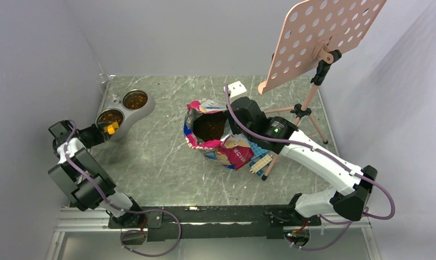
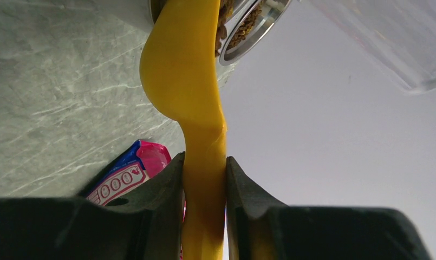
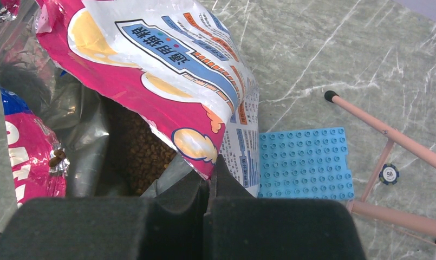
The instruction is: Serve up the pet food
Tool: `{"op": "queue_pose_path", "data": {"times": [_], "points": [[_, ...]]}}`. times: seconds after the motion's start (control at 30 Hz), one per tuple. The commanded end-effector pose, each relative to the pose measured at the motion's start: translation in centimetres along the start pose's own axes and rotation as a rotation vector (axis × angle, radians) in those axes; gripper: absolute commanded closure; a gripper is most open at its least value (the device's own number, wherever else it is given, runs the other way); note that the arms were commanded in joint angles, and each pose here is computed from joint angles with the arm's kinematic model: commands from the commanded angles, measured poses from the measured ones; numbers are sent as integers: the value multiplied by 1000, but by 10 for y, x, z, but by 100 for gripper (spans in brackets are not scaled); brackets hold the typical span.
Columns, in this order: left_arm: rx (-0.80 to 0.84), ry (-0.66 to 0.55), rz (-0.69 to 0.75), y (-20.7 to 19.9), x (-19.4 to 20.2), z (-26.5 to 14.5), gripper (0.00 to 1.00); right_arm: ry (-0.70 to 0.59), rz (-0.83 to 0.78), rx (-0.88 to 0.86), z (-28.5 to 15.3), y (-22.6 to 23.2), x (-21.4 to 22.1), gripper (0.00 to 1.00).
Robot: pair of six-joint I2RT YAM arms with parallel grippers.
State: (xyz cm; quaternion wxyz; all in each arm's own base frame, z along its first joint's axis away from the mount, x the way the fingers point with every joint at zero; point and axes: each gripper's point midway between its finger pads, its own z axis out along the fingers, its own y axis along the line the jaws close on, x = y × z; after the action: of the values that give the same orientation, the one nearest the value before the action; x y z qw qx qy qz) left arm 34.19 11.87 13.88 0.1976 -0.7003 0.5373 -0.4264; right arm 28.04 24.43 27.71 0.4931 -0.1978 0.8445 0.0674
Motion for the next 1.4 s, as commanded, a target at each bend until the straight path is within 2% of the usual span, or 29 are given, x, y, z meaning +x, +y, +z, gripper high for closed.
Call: {"op": "queue_pose_path", "data": {"times": [0.0,0.2,0.47,0.63,0.97,1.37], "points": [[-165,-9,-83,14,6,4,100,-55,20,-8,-3,0,-18,100],[-355,-38,-164,6,11,0,100,-55,22,-7,-4,-1,-17,100],[-438,-50,-240,-18,19,1,100,-59,24,3,-8,-5,-16,100],[-433,-29,-241,-39,27,4,100,-60,30,2,-9,-6,-16,100],[-378,-71,-236,-77,35,-10,100,-63,32,-2,-10,-5,-17,100],[-383,-64,-254,-70,46,-22,100,-69,41,-5,-15,-7,-20,100]]}}
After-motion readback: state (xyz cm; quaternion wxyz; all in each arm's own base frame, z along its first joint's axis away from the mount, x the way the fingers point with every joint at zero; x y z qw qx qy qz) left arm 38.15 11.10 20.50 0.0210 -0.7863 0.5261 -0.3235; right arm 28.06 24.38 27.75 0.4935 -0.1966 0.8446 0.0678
